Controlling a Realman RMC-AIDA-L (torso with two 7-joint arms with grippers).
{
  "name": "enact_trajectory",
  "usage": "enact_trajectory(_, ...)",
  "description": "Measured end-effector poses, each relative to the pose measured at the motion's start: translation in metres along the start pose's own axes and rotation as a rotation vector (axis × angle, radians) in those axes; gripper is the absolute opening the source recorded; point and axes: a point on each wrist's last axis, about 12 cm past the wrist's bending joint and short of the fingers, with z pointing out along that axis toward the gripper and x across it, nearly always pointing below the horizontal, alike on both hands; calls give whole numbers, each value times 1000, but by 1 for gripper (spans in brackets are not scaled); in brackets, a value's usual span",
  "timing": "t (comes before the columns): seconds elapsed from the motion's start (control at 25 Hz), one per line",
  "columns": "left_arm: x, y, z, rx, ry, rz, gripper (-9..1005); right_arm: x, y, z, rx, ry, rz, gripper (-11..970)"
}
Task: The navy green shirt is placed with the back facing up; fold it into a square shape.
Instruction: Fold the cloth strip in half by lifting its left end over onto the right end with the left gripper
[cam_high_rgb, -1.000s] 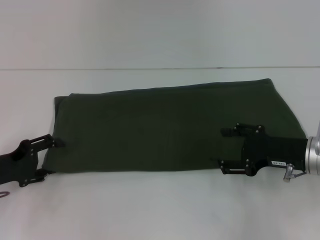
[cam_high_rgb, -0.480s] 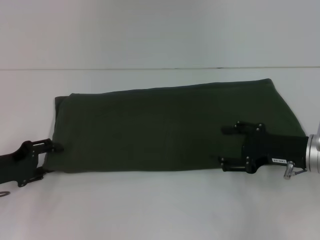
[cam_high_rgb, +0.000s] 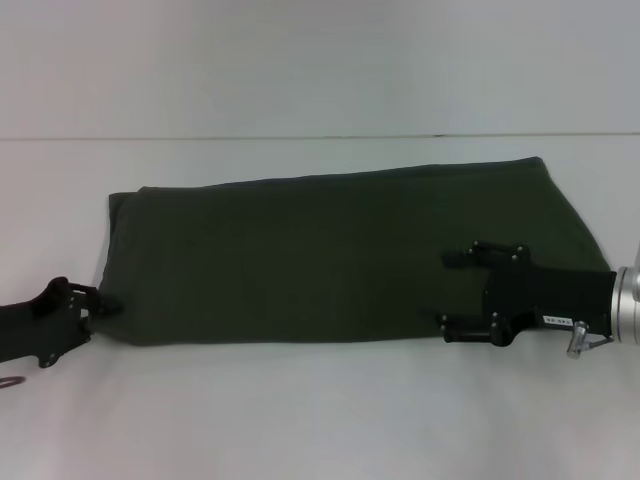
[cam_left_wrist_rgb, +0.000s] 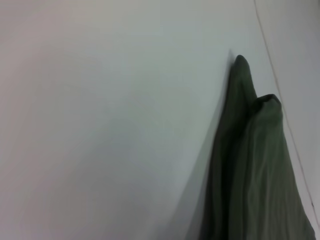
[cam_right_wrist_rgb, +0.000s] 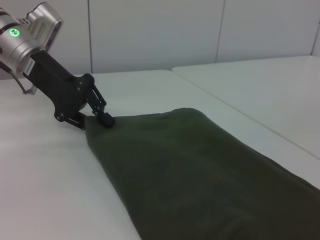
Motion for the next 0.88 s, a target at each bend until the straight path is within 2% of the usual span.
enact_trajectory(0.2, -2, -4, 1, 9, 0, 15, 136, 0, 0, 1, -2, -1, 0, 860)
enact_trajectory(0.44, -4, -8, 3, 20, -2, 28, 6, -1, 0, 1, -2, -2, -1, 860)
enact_trajectory(0.68, -4, -8, 3, 21, -11, 55, 7, -1, 0, 0, 2, -5, 0, 860)
enact_trajectory(0.88, -14, -3, -12, 3, -56, 67, 7, 0, -1, -2, 12, -13, 10, 861)
